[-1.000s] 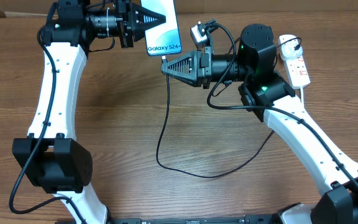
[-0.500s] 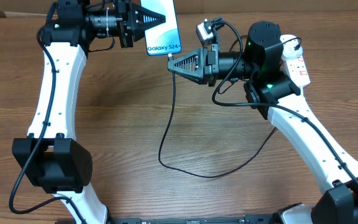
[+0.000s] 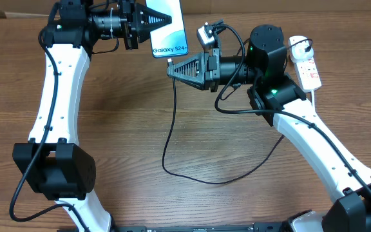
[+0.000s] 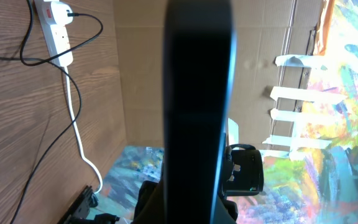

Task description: Plug charger to phone and switch on socket

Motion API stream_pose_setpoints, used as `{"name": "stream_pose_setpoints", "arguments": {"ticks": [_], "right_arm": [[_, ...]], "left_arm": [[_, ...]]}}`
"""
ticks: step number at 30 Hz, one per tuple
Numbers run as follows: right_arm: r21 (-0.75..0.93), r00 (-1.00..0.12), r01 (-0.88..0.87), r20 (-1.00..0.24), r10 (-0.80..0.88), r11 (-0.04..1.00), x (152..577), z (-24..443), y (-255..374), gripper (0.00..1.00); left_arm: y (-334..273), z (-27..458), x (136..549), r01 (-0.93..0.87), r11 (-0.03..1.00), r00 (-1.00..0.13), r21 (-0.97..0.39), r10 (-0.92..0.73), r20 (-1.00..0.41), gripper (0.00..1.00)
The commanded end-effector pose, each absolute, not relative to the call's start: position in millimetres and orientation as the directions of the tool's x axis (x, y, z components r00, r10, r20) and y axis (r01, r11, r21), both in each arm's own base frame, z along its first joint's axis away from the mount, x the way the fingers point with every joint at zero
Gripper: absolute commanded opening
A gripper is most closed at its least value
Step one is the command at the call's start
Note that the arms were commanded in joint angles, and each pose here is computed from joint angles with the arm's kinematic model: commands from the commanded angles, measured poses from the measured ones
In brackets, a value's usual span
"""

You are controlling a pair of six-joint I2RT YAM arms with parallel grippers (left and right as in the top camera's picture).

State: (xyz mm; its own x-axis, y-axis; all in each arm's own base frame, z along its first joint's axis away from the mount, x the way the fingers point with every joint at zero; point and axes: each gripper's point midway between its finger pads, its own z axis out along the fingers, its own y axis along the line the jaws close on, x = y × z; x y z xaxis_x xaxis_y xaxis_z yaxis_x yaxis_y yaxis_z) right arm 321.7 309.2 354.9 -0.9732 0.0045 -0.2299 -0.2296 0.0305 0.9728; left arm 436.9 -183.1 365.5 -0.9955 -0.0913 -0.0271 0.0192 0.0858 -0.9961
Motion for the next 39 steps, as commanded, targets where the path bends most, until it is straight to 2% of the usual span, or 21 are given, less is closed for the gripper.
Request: {"name": "stream_pose_setpoints", "arguments": {"ticks": [1, 39], "right_arm": [[0.971, -0.971, -0.238, -0.239, 0.019, 0.031, 325.0, 356.7, 309.6, 0.04], [0.969, -0.968, -0.243, -0.245, 0.058, 0.037, 334.2, 358.2, 303.7, 0.04]], "left_arm": [[-181.5, 382.2, 427.5, 0.062, 0.06, -0.996, -0.996, -0.062, -0.065, 0.04], [-181.9, 384.9, 423.3, 0.064, 0.043, -0.997, -0.997, -0.038, -0.065, 0.04]]}}
